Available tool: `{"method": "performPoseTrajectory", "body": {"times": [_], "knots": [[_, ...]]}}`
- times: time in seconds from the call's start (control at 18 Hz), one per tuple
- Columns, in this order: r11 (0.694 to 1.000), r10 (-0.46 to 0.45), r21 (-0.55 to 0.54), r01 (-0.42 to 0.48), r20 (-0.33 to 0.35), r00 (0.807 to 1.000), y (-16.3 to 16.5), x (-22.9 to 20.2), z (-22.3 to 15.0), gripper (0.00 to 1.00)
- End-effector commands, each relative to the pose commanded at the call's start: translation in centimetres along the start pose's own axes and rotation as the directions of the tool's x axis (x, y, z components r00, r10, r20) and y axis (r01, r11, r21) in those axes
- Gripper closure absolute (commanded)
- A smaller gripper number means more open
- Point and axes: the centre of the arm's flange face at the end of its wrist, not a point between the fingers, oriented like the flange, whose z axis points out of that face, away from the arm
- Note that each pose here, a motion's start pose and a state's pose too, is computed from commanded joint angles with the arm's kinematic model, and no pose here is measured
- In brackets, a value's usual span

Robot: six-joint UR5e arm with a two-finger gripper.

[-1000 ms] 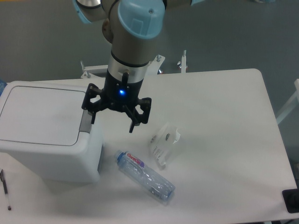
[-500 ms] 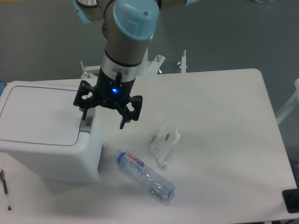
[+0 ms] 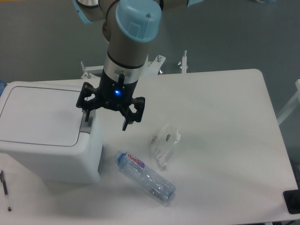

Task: Open the trash can
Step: 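Lower the gripper and press down on the grey lid button, then hold the gripper on the button while the lid swings open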

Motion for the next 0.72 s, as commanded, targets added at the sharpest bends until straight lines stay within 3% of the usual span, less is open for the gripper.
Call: {"method": "performPoseTrajectory", "body": {"times": [0.72], "knots": [[1.0, 0.001, -0.015, -0.001, 0.009, 1.0, 0.21, -0.31, 0.58, 0.0]]}}
